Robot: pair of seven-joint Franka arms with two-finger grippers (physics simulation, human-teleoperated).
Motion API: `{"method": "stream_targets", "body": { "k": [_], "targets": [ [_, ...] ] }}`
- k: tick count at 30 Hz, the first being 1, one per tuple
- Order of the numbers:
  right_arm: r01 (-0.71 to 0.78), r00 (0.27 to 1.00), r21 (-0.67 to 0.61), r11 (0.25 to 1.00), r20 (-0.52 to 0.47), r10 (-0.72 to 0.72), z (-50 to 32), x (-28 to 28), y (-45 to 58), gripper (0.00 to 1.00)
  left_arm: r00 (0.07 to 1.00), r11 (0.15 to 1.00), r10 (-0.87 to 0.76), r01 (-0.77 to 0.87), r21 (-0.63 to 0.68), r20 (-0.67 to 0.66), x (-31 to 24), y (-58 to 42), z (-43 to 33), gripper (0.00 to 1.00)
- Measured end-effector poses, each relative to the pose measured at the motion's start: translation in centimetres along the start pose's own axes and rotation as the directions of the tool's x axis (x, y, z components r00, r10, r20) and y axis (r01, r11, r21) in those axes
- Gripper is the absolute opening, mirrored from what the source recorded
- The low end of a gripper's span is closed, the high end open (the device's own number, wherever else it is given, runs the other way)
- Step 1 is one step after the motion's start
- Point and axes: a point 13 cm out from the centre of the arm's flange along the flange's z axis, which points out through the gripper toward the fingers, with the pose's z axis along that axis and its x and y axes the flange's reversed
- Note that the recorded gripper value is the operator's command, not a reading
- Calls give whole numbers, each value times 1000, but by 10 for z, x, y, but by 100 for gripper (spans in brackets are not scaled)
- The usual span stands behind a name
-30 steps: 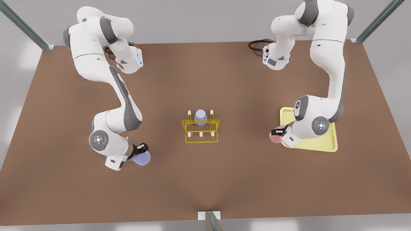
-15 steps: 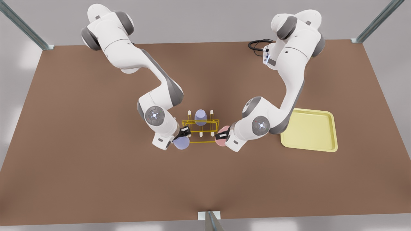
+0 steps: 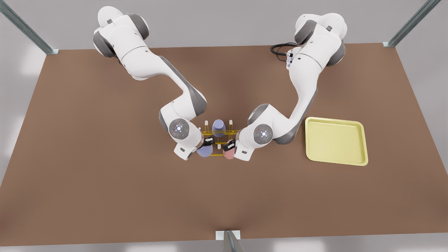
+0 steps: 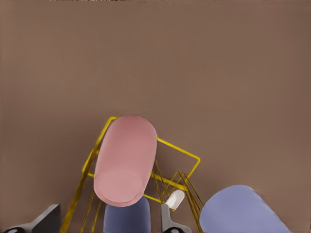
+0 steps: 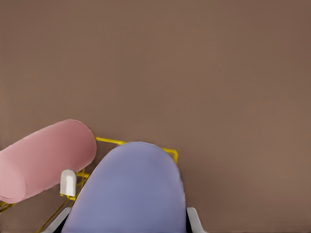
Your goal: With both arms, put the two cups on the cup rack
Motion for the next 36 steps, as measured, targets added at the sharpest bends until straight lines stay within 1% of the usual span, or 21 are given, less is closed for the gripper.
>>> {"method": "stream_targets", "body": {
  "k": [1,2,4,5,6,7,8,9,10,12,15,20,28,32,36],
  "targets": [
    [-6,1000,-3,1000,-5,6,3,1,2,86,999,999,-39,39,9,10,-21,10,-17,100],
    [-9,1000,-9,1000,-12,8,6,3,6,86,996,996,-87,86,31,24,-53,26,-53,100],
    [-18,1000,-13,1000,-22,17,12,6,9,86,980,982,-183,180,53,71,-131,96,-150,100],
    [-23,999,-14,1000,-27,23,15,6,9,86,973,978,-209,206,34,97,-154,138,-189,100],
    [-29,999,-13,999,-31,29,19,6,9,86,968,975,-219,220,2,122,-166,177,-221,100],
    [-35,999,-12,999,-35,34,21,7,9,86,958,969,-223,239,-67,182,-162,223,-252,100],
    [-40,998,-11,999,-39,39,24,7,8,86,948,955,-214,253,-153,234,-144,263,-270,100],
    [-44,998,-11,999,-43,43,27,7,8,87,951,947,-193,245,-209,241,-131,288,-279,100],
    [-48,998,-11,999,-45,47,28,8,8,100,958,940,-178,234,-250,227,-126,308,-283,100],
    [-56,997,-11,998,-49,55,30,8,8,100,973,932,-152,199,-303,173,-122,339,-287,100],
    [-66,996,-6,998,-59,65,35,10,7,100,995,925,-81,97,-366,61,-110,352,-273,100],
    [-71,994,10,997,-76,72,47,17,3,100,998,918,21,-43,-393,-60,-98,365,-268,100],
    [-56,995,54,997,-80,60,51,35,-2,100,974,898,154,-207,-388,-163,-88,371,-267,100],
    [-57,994,23,998,-89,59,49,39,3,100,960,887,203,-264,-380,-194,-86,372,-266,100],
    [-50,994,29,998,-98,53,50,42,3,100,946,876,242,-309,-371,-215,-85,373,-266,100]
  ]
}}
